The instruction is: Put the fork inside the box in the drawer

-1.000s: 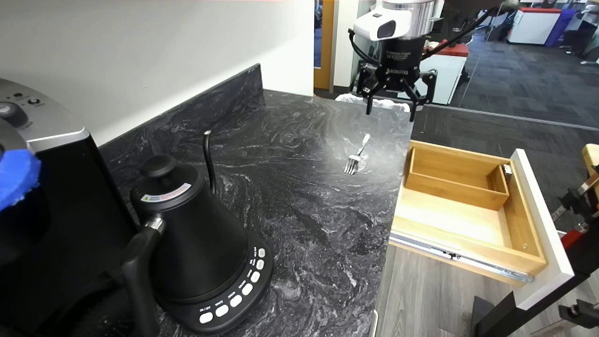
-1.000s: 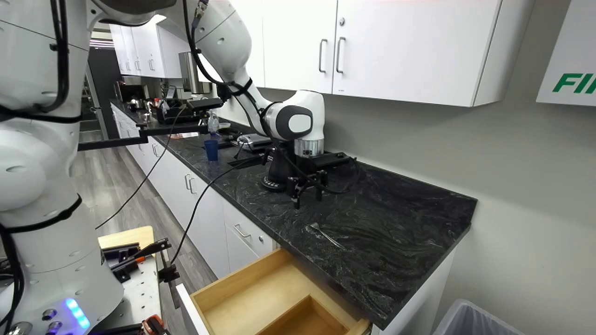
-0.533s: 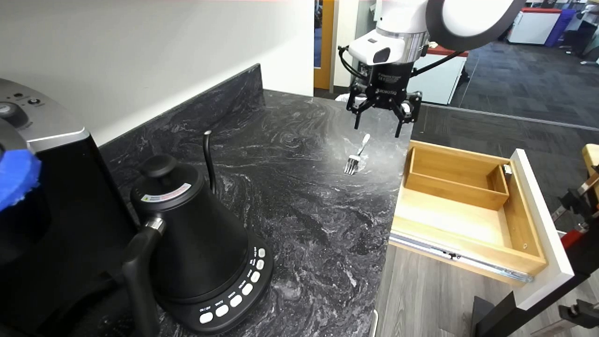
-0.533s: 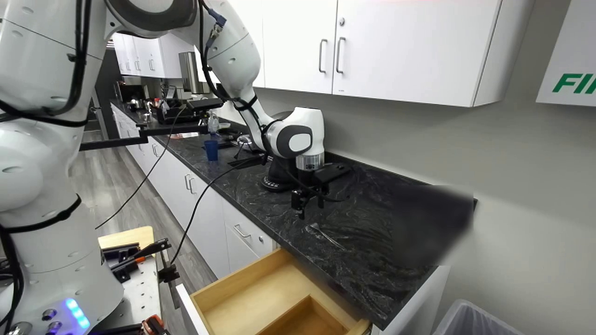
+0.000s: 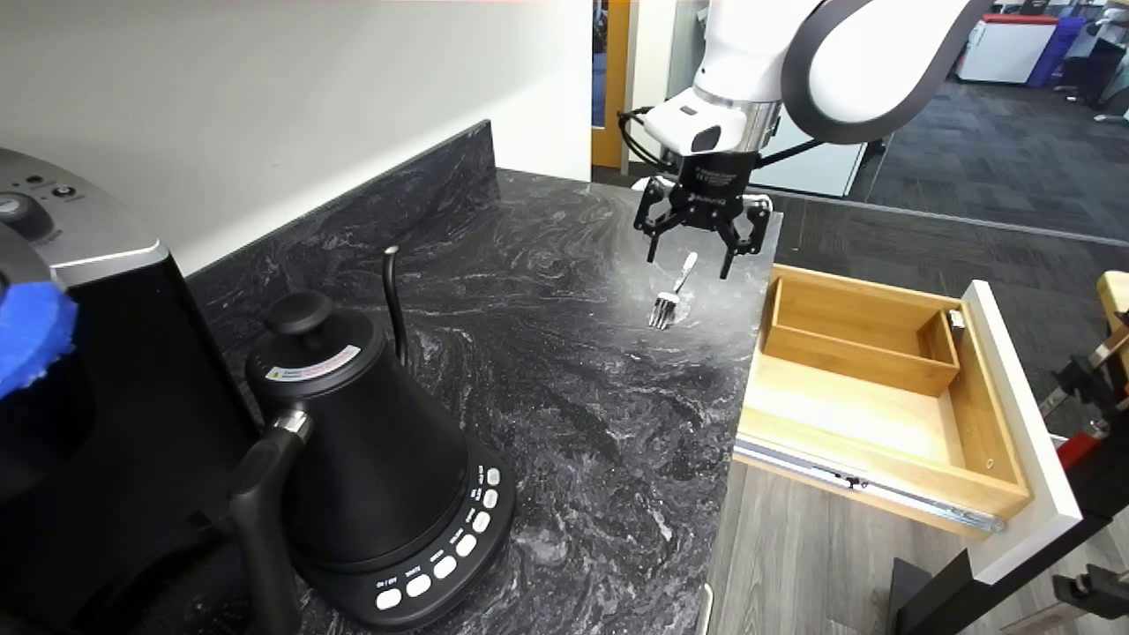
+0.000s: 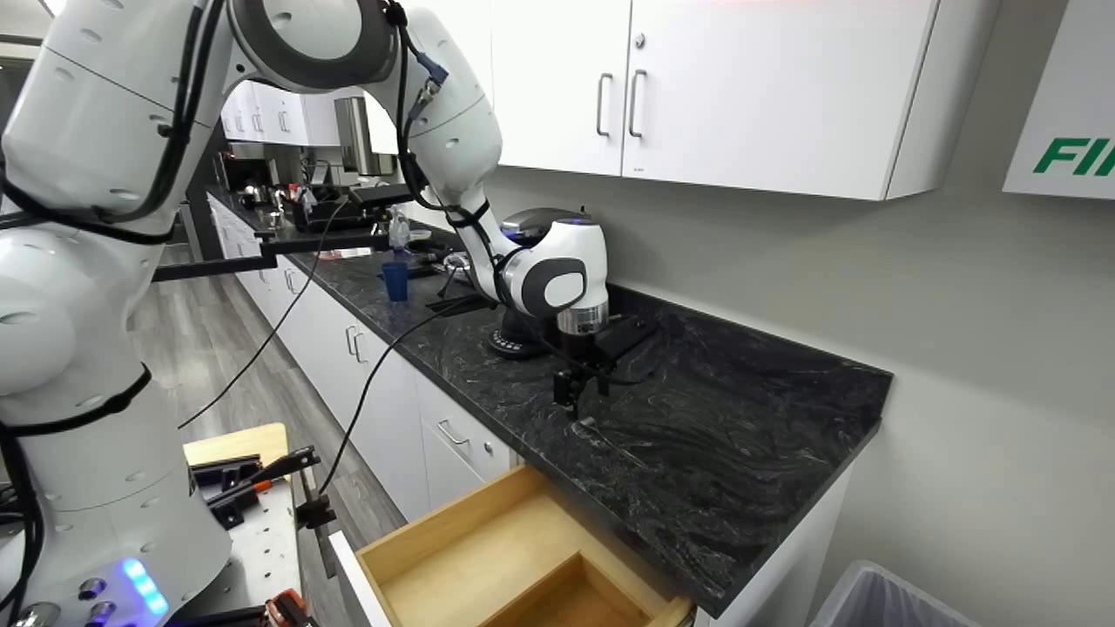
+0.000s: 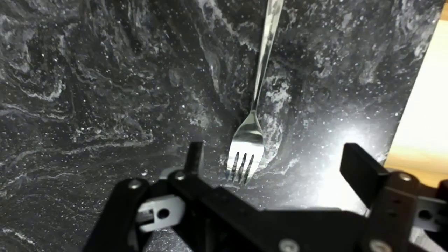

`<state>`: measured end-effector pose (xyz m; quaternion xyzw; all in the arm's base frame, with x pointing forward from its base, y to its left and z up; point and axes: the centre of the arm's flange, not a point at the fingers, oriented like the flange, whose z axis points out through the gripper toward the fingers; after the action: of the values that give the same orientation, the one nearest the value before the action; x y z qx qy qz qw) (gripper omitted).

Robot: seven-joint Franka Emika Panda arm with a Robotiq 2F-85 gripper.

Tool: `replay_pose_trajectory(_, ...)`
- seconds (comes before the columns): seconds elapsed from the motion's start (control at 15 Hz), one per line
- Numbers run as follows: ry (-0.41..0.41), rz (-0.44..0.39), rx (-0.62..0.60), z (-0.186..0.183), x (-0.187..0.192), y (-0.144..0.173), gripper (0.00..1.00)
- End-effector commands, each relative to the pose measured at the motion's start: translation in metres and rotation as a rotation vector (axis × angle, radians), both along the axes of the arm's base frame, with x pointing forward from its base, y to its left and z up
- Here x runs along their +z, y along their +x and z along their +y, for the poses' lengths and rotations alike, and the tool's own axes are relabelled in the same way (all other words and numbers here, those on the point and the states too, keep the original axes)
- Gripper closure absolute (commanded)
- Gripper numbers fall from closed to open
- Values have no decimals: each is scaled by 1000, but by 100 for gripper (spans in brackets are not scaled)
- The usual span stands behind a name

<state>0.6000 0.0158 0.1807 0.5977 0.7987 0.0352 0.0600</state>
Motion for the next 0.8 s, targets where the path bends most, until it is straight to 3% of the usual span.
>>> replay_pose_trajectory(0.0, -23, -31, 30, -11, -11, 13, 0)
replay_pose_trajectory(0.2, -34, -30, 7, -22, -16, 22, 0)
replay_pose_trajectory(0.73, -44, 27, -191, -53, -27, 41, 0)
